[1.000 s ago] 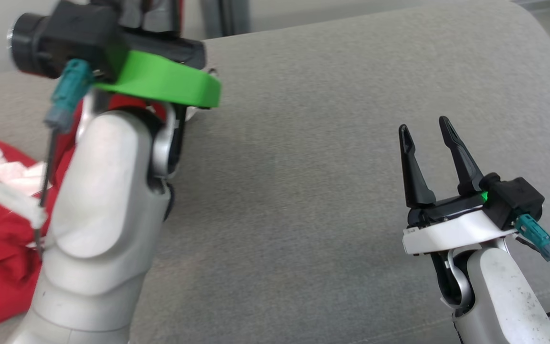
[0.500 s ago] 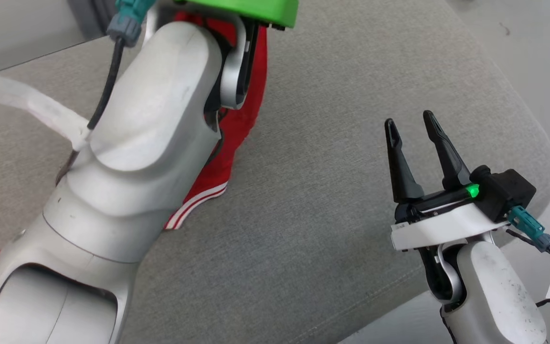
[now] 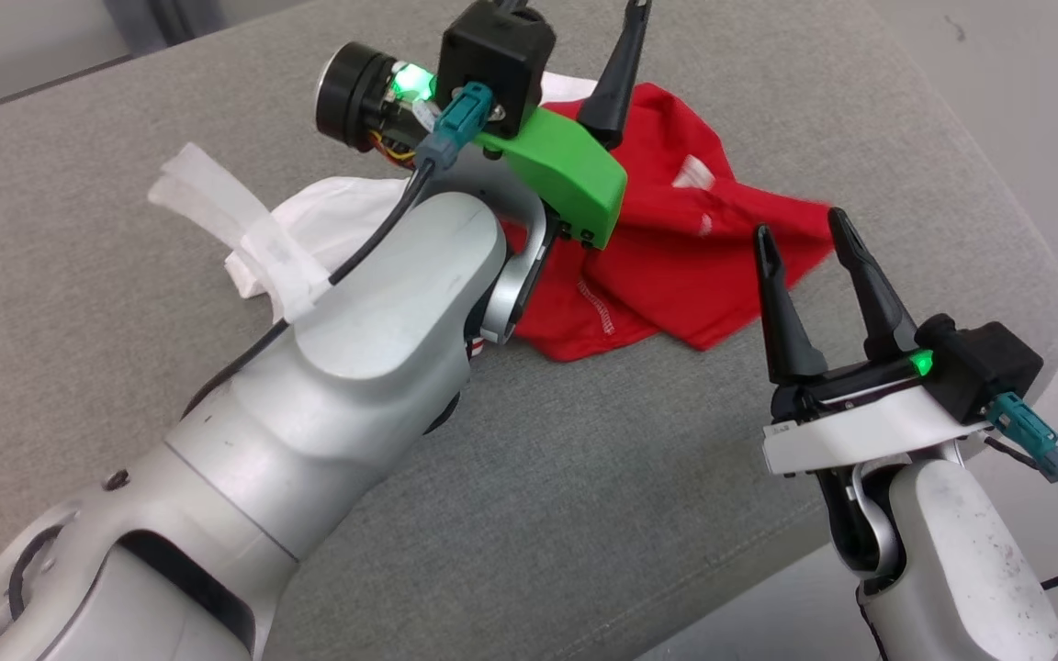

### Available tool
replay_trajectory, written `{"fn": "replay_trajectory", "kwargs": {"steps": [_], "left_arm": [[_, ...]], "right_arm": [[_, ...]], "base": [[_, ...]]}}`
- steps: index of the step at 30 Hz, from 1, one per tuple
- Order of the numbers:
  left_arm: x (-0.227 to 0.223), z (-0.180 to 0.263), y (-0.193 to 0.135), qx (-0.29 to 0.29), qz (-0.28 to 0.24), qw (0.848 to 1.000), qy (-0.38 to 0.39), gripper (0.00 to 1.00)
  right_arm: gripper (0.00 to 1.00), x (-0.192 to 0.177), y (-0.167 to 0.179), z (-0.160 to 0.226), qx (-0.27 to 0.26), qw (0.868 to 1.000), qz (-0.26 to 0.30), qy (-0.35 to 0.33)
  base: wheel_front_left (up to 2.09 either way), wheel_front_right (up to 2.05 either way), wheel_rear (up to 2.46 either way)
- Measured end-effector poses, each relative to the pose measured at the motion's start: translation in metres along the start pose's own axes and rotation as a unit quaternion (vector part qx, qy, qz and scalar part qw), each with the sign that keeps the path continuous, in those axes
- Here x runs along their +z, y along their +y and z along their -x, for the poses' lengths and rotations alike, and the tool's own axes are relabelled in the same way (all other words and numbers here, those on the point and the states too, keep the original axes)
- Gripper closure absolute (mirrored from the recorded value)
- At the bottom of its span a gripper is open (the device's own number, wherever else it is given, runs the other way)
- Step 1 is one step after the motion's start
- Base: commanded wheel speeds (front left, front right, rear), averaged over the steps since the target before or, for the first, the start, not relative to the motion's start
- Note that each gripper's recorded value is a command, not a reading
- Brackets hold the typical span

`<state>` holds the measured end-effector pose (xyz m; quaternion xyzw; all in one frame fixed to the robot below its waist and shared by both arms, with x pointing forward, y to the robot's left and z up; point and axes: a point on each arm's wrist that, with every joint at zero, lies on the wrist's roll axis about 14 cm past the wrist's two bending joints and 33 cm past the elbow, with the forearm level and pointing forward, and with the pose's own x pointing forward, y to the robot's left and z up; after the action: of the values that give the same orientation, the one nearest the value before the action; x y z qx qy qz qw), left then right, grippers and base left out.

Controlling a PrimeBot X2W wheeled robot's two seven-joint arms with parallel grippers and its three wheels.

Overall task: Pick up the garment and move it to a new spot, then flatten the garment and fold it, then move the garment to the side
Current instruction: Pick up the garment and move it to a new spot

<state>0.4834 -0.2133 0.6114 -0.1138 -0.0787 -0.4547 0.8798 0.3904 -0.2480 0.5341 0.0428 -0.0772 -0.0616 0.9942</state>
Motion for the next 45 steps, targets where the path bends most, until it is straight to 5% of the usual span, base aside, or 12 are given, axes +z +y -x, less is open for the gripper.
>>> {"fn": "replay_trajectory", "kwargs": {"steps": [7,15,27,45], "left_arm": [[0.021,0.048,0.064,0.099,-0.014,0.994,-0.031,0.0],[0.016,0.169,0.122,0.2,-0.079,0.977,-0.005,0.0],[0.016,0.285,0.1,0.305,-0.051,0.951,-0.011,0.0],[0.018,0.313,0.087,0.337,-0.069,0.939,-0.021,0.0]], "right_arm": [[0.0,-0.007,0.024,-0.01,0.036,0.999,0.015,0.001],[0.0,-0.011,0.064,-0.01,0.093,0.996,0.013,0.0],[0.0,0.003,0.093,0.008,0.133,0.991,-0.001,-0.017],[0.0,0.01,0.089,0.022,0.128,0.991,-0.008,-0.023]], "base": [[0.0,0.0,0.0],[0.0,0.0,0.0],[0.0,0.0,0.0],[0.0,0.0,0.0]]}}
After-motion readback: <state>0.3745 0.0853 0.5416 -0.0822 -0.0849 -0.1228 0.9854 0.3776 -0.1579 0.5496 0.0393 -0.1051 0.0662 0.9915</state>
